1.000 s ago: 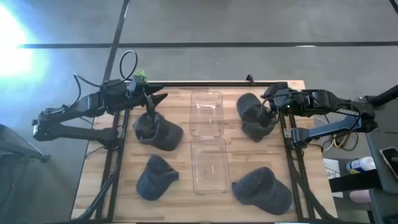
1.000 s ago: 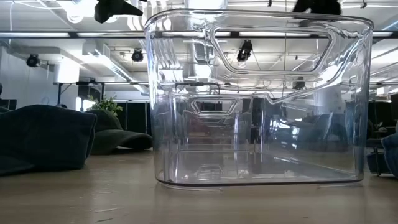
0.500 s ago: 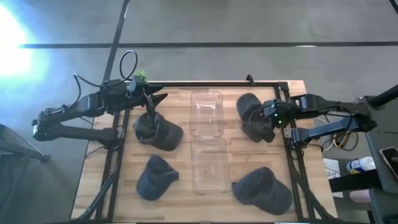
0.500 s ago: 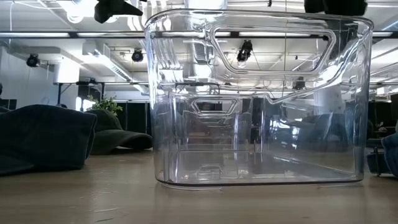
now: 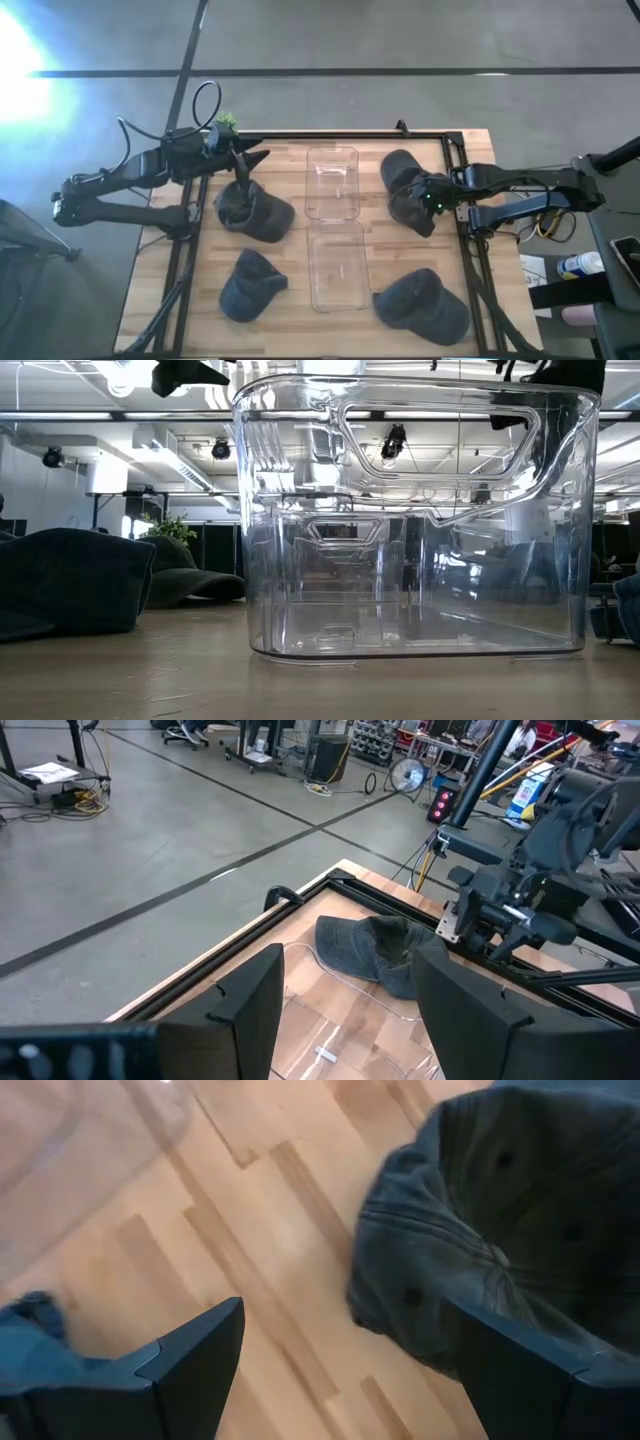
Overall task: Pick & Place hat
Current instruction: Put the right gray cap into the top transparent bin
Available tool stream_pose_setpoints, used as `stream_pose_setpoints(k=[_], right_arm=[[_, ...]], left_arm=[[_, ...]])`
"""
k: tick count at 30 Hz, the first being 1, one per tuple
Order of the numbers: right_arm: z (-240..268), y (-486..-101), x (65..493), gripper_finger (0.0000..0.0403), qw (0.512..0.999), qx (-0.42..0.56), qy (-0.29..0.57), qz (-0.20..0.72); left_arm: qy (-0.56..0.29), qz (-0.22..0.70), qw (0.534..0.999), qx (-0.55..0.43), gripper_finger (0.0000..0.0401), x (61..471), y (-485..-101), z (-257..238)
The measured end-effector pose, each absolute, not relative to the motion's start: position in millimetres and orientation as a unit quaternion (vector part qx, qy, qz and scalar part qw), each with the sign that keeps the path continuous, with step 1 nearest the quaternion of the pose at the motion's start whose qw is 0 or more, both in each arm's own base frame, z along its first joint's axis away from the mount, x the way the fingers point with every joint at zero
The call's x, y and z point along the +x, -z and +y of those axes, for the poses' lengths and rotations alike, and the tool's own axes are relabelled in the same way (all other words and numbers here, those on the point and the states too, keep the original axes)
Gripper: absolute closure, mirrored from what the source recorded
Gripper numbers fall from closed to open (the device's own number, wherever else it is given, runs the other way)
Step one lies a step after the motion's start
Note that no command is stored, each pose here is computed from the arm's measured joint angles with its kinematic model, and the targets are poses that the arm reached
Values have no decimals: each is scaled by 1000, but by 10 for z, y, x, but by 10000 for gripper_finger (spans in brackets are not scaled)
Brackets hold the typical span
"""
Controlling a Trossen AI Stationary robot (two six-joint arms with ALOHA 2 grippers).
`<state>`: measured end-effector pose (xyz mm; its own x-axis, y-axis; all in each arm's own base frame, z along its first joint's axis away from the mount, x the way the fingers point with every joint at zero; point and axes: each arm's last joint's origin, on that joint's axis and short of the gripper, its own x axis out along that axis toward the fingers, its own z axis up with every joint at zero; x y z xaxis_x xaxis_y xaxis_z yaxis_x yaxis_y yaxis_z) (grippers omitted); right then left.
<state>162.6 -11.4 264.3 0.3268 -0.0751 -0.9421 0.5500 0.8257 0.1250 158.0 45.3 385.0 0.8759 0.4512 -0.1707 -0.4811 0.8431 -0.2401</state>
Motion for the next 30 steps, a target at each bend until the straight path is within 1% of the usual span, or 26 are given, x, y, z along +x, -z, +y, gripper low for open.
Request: stream_pose_setpoints(k=[4,8,18,24,30], right_arm=[[-119,-2502,1685,75,789,198,188,551],[-183,-2377,1768,75,794,209,191,539],[-544,-2122,1892,75,747,204,229,591],[-678,-1943,1950,75,719,214,211,627],[-717,-1780,2050,75,722,215,202,626]], left_arm=[[-243,54,959,-137,188,1580,-3850,453],[-243,54,959,-137,188,1580,-3850,453],[-243,57,959,-132,188,1580,-3848,454],[-243,57,960,-130,188,1578,-3849,453],[-243,58,960,-126,188,1578,-3849,453]])
